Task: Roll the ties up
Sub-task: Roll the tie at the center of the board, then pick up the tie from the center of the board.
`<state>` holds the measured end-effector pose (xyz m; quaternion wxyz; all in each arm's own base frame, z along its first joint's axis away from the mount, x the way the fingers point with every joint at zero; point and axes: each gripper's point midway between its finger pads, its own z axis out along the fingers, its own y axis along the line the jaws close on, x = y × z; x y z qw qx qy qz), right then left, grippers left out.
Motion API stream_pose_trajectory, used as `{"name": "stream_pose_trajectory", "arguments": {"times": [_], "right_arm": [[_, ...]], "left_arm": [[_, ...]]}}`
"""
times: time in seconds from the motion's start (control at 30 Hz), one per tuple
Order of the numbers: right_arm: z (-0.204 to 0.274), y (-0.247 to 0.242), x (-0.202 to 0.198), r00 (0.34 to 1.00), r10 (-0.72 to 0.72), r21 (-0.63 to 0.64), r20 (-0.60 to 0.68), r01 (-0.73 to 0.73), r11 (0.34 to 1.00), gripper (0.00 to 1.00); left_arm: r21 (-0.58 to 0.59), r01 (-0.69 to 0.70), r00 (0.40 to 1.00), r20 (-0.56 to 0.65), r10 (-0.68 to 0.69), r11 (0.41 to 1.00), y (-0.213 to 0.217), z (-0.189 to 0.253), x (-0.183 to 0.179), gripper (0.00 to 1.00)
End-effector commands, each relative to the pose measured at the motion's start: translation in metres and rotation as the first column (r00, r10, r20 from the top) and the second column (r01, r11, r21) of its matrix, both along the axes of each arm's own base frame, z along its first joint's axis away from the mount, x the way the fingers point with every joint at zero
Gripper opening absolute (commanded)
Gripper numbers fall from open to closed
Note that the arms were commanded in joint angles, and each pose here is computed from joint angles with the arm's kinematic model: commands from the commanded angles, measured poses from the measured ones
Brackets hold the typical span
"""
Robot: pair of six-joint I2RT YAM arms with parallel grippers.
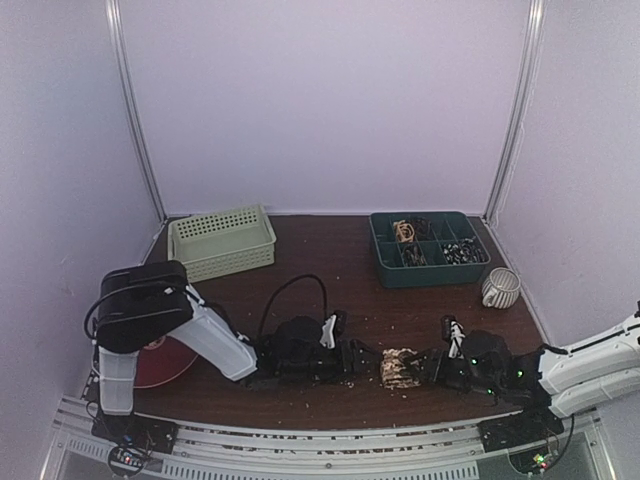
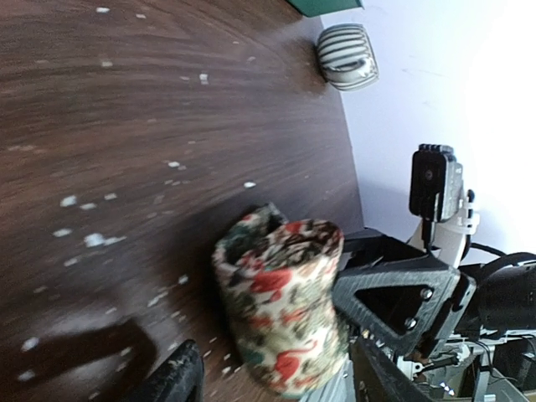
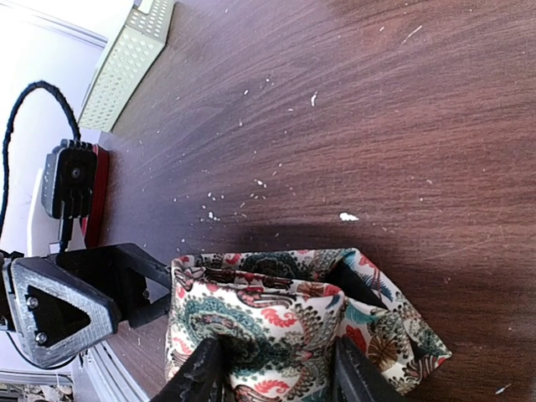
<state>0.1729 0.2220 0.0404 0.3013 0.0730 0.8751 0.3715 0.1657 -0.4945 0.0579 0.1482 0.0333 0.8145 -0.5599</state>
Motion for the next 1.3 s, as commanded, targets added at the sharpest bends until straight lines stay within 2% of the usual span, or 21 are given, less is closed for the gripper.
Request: {"name": "stream_pose_trajectory", "arguments": {"times": [0.0,0.43,0.6,0.77,1.0,1.27], "right_arm": [[-0.025,-0.019,-0.007,0.999,-0.016,-0.112,-0.039,0.011,0.994,0.44],[-0.026,-0.019,-0.005,0.999,-0.020,-0.116,-0.029,0.016,0.993,0.44],[-0.027,-0.019,-0.006,0.999,-0.022,-0.103,-0.035,0.018,0.994,0.43],[-0.015,-0.012,-0.004,1.000,-0.007,-0.091,-0.024,0.005,0.996,0.44],[0.015,-0.018,0.001,1.000,-0.024,-0.118,0.009,0.025,0.993,0.51],[0.003,-0.027,-0.001,0.999,-0.018,-0.188,-0.028,0.013,0.982,0.61]], "left_arm": [[-0.092,0.036,0.999,0.002,-0.036,0.995,-0.025,0.016,-0.005,0.62],[-0.048,0.093,0.995,-0.037,-0.094,0.995,-0.047,-0.014,-0.015,0.58],[-0.071,0.114,0.990,-0.070,-0.119,0.991,-0.054,-0.017,-0.019,0.51],[-0.025,0.113,0.991,-0.075,-0.114,0.993,-0.052,-0.023,-0.019,0.41],[0.016,0.106,0.991,-0.081,-0.104,0.994,-0.045,-0.034,-0.019,0.36],[0.076,0.105,0.994,-0.033,-0.103,0.992,-0.043,-0.036,-0.012,0.34]]}}
